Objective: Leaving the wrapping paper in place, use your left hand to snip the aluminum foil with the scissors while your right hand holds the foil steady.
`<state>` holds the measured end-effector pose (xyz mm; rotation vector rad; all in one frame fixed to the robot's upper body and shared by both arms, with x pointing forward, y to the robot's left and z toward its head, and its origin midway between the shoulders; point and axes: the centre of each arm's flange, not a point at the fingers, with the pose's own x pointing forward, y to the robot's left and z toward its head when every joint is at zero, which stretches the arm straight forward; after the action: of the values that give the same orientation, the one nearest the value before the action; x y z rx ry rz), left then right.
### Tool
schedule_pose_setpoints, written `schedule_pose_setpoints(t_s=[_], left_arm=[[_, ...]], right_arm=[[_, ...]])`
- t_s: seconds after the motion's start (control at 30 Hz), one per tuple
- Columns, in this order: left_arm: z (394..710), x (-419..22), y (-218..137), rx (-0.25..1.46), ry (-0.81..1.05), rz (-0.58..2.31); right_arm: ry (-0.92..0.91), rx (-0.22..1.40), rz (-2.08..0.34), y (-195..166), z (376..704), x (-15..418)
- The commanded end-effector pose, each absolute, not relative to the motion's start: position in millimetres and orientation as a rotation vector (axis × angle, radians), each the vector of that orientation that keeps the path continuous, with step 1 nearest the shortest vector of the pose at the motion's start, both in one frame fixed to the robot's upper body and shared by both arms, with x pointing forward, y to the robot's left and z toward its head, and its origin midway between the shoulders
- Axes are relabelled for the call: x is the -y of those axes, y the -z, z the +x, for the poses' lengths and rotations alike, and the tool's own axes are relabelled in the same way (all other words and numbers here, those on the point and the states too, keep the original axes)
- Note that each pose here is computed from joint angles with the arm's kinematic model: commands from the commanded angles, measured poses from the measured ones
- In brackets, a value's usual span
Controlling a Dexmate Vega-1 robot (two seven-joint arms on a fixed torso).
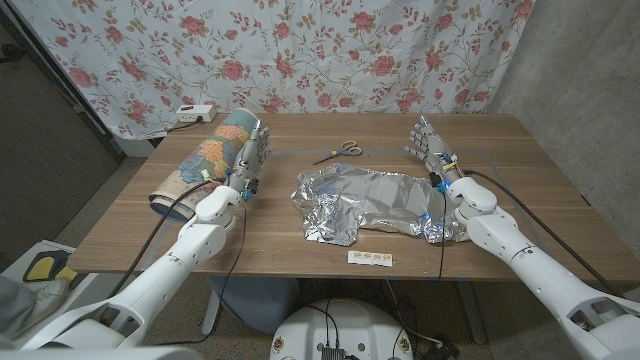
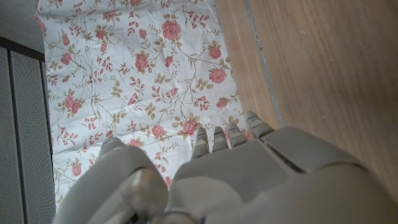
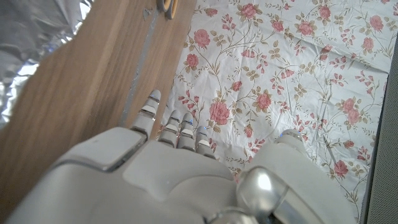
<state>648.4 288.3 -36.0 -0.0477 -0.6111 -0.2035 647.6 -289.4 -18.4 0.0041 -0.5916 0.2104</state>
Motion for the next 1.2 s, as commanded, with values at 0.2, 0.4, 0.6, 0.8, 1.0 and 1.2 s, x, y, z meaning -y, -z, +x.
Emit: schedule_pose_setpoints(t_s=[0.2, 0.4, 0.6, 0.8, 1.0, 1.2], left_arm=[[634.1, -288.4, 38.2, 0.646, 0.166, -0.036], [631.3, -278.5, 36.0, 0.654, 0.174, -0.025], [629.4, -266.7, 36.1, 0.667, 0.185, -0.032], [628.1, -264.0, 44.0, 0.649, 0.179, -0.031], [626.4, -265.4, 49.1, 0.641, 0.165, -0.033], [621.9, -263.2, 52.7, 0.633, 0.165, -0.033]], right_arm=[[-0.218, 0.621, -0.073, 6.2, 642.8, 291.8], [-0.223, 0.629, -0.141, 0.9, 641.0, 296.1], [-0.227, 0.63, -0.202, -4.3, 637.9, 302.6], [-0.235, 0.632, -0.268, -10.3, 634.2, 303.8], [-0.246, 0.619, -0.333, -14.3, 632.5, 300.9], [-0.253, 0.625, -0.385, -21.0, 632.8, 296.9]])
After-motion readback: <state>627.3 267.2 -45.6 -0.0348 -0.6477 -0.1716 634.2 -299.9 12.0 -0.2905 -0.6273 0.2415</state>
